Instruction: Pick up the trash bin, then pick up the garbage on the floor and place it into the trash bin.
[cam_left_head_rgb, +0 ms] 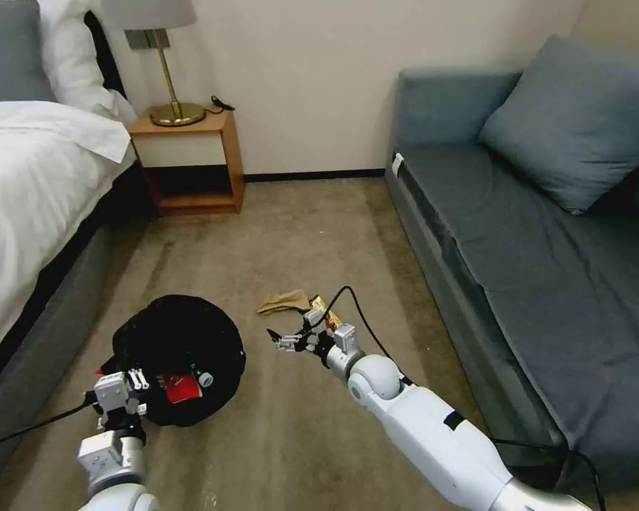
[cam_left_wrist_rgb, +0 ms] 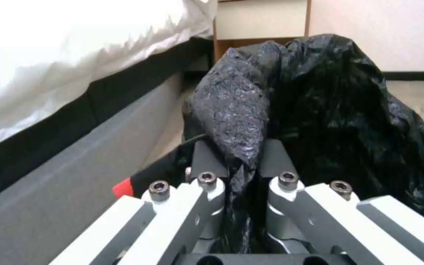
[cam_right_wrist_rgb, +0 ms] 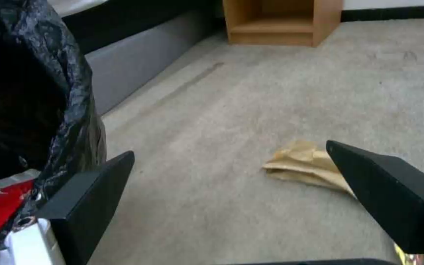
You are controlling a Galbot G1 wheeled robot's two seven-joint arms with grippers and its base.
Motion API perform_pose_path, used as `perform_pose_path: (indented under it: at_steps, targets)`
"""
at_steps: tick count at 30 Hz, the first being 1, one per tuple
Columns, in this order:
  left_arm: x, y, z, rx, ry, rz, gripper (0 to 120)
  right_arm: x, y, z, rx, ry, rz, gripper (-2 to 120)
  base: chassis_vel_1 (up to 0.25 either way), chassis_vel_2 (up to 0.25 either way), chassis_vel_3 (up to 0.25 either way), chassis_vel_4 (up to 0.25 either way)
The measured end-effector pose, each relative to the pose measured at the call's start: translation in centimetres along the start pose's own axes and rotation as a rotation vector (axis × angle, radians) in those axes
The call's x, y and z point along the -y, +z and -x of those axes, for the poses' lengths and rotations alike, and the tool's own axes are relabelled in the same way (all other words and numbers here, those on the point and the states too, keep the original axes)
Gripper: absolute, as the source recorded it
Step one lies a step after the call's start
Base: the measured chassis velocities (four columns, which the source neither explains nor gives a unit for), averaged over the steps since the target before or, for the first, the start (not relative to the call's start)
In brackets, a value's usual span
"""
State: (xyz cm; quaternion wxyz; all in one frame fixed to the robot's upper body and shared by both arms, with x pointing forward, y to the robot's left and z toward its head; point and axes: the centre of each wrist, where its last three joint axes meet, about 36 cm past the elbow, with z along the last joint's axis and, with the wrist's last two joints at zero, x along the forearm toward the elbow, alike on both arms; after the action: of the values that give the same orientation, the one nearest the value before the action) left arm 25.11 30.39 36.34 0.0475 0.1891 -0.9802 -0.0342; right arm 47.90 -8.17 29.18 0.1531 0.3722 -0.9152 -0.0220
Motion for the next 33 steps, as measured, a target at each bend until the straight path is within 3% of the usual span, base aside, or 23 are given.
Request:
perform_pose_path:
  at_steps: [33]
  targets:
    - [-0.42,-0.10,0.69,0.006,-0.003,-0.004,7,0.48,0.09,0.70,-0.003,-0.010,-0.031,100,-0.102,0.099,0.100,-0.100]
